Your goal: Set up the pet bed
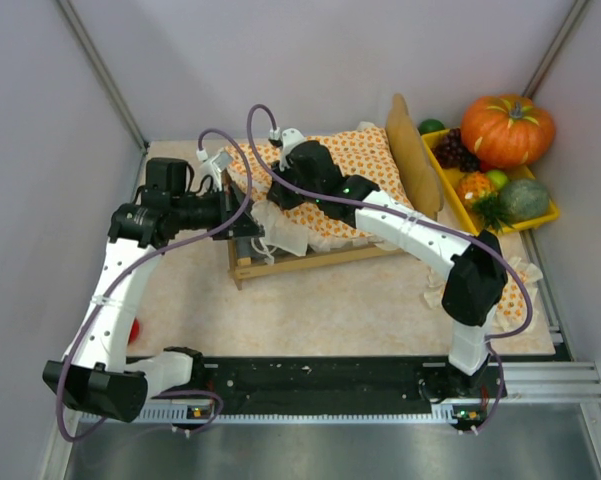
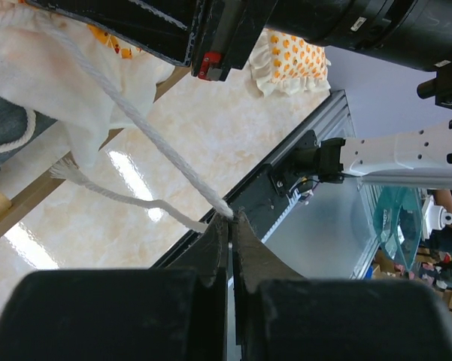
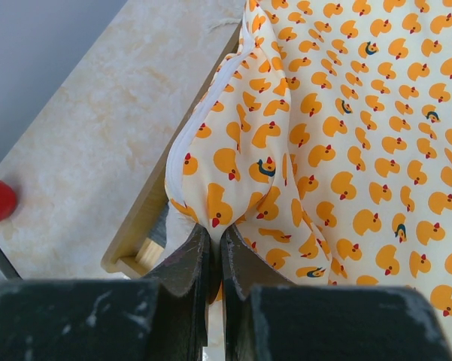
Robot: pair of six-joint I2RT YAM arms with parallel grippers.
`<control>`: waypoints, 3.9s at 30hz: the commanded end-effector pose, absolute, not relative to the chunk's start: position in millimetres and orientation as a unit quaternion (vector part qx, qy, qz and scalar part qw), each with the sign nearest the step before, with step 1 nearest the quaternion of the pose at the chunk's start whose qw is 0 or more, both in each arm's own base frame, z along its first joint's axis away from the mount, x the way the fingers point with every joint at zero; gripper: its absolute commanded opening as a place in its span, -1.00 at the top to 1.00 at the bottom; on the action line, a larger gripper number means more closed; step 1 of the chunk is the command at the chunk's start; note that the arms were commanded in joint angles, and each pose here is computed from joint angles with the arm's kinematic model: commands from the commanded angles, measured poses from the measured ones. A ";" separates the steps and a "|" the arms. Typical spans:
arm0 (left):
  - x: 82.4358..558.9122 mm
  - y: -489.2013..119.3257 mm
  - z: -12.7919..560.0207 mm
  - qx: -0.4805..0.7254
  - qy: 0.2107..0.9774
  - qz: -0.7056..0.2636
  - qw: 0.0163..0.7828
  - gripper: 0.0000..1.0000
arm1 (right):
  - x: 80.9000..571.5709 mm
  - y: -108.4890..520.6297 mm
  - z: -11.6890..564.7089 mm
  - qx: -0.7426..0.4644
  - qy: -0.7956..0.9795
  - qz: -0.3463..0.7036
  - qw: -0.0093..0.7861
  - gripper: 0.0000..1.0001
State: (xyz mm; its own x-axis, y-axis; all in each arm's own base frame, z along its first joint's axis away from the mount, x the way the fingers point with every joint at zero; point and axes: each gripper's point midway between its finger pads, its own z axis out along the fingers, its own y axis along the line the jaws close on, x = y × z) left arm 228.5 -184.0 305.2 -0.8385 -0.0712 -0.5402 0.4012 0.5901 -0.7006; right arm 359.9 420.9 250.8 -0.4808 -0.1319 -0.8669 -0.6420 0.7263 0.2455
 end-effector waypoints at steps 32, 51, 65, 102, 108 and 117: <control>220.3 -157.2 196.9 0.065 0.910 -0.350 0.214 0.18 | 377.5 406.7 278.4 -0.207 0.800 0.274 0.492 0.99; 340.1 -137.0 182.3 -0.009 0.884 -0.258 0.389 -0.24 | 371.9 405.0 284.3 -0.208 0.797 0.283 0.491 1.00; 335.6 -146.0 113.9 -0.024 0.907 -0.224 0.356 -0.10 | 373.9 404.7 287.8 -0.205 0.794 0.284 0.496 1.00; 298.6 -157.1 203.9 0.079 0.902 -0.245 0.347 1.00 | 369.5 400.0 285.2 -0.203 0.797 0.281 0.494 1.00; 297.3 -159.2 183.9 0.074 0.918 -0.243 0.305 1.00 | 369.5 399.9 284.1 -0.204 0.798 0.280 0.494 1.00; 318.8 -158.4 168.5 0.050 0.919 -0.228 0.316 1.00 | 371.2 399.9 281.6 -0.201 0.799 0.279 0.493 1.00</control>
